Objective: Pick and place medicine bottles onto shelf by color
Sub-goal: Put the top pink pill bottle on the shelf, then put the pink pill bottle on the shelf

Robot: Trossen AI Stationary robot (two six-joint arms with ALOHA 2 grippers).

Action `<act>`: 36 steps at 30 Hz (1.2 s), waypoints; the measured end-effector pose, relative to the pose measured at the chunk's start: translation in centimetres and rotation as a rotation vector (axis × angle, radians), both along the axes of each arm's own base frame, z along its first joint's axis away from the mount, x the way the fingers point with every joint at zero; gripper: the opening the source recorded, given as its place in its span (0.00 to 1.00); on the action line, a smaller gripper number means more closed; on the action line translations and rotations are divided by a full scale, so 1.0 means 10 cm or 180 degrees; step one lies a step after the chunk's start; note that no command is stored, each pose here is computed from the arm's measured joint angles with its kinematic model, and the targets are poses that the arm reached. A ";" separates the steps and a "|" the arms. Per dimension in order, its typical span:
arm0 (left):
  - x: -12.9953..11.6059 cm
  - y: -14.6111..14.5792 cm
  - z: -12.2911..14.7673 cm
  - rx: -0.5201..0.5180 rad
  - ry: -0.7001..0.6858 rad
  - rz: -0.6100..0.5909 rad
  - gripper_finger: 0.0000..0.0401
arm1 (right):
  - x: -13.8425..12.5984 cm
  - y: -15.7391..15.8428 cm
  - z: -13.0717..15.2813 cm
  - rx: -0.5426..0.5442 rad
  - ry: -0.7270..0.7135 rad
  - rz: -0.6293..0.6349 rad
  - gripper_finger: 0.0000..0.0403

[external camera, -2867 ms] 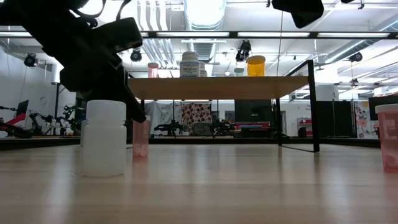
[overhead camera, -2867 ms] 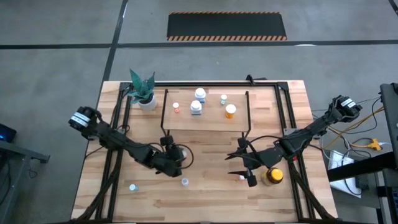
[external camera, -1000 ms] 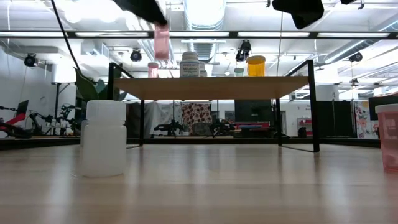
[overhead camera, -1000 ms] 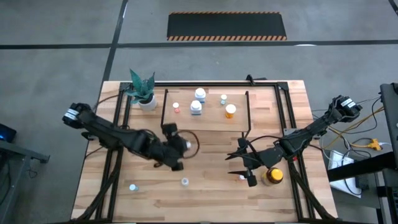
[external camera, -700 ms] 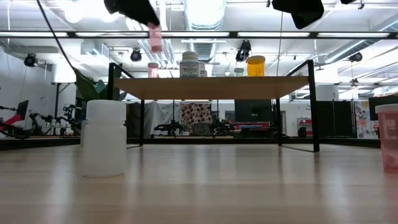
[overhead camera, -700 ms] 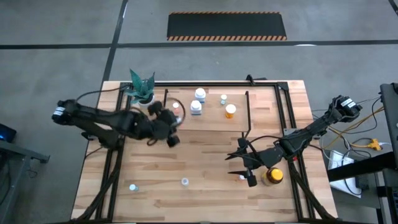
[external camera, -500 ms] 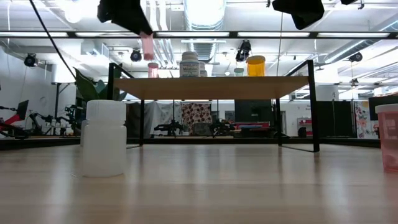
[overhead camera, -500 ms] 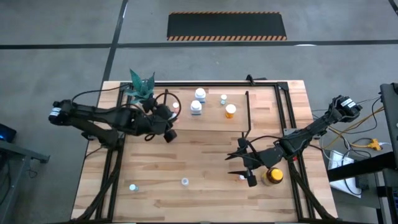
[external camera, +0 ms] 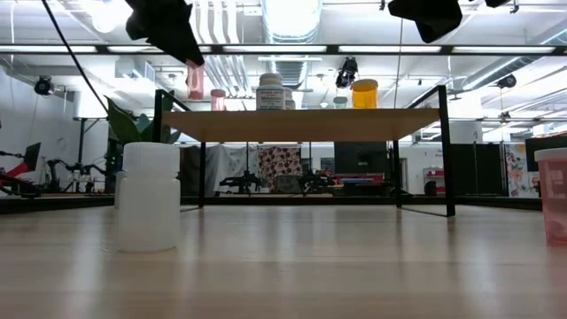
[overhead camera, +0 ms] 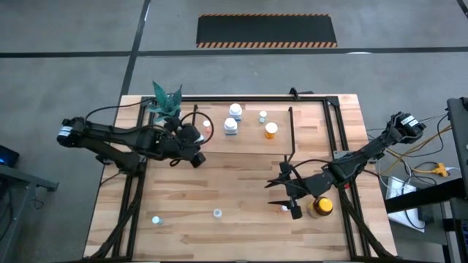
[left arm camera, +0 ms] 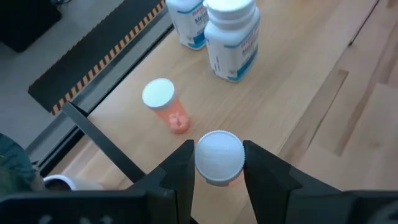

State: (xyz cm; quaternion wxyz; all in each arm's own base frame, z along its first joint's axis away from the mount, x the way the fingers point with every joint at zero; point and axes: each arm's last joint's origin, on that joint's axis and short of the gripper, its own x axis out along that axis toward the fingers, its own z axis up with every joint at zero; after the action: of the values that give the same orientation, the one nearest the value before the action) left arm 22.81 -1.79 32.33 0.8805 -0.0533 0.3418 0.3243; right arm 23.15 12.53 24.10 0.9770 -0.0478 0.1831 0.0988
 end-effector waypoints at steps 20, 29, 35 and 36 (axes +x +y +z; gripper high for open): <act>0.10 -0.01 -0.14 0.0027 0.0168 0.0040 0.28 | 0.03 0.02 -0.06 0.0000 0.0065 -0.0014 0.61; 0.10 -0.01 -0.15 0.0030 0.0176 0.0039 0.36 | 0.03 0.02 -0.06 0.0024 0.0070 -0.0024 0.61; 0.09 -0.01 -0.13 0.0043 0.0186 0.0016 0.36 | 0.03 0.02 -0.06 0.0070 0.0068 -0.0041 0.61; 0.08 -0.01 -0.12 0.0040 0.0184 -0.0006 0.36 | 0.02 0.01 -0.05 0.0105 0.0069 -0.0053 0.61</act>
State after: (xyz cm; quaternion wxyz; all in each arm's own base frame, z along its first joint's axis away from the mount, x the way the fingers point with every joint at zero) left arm 23.60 -1.91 31.15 0.8709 -0.0380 0.3650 0.3269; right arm 23.39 12.66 23.64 0.9764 -0.0291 0.1924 0.0941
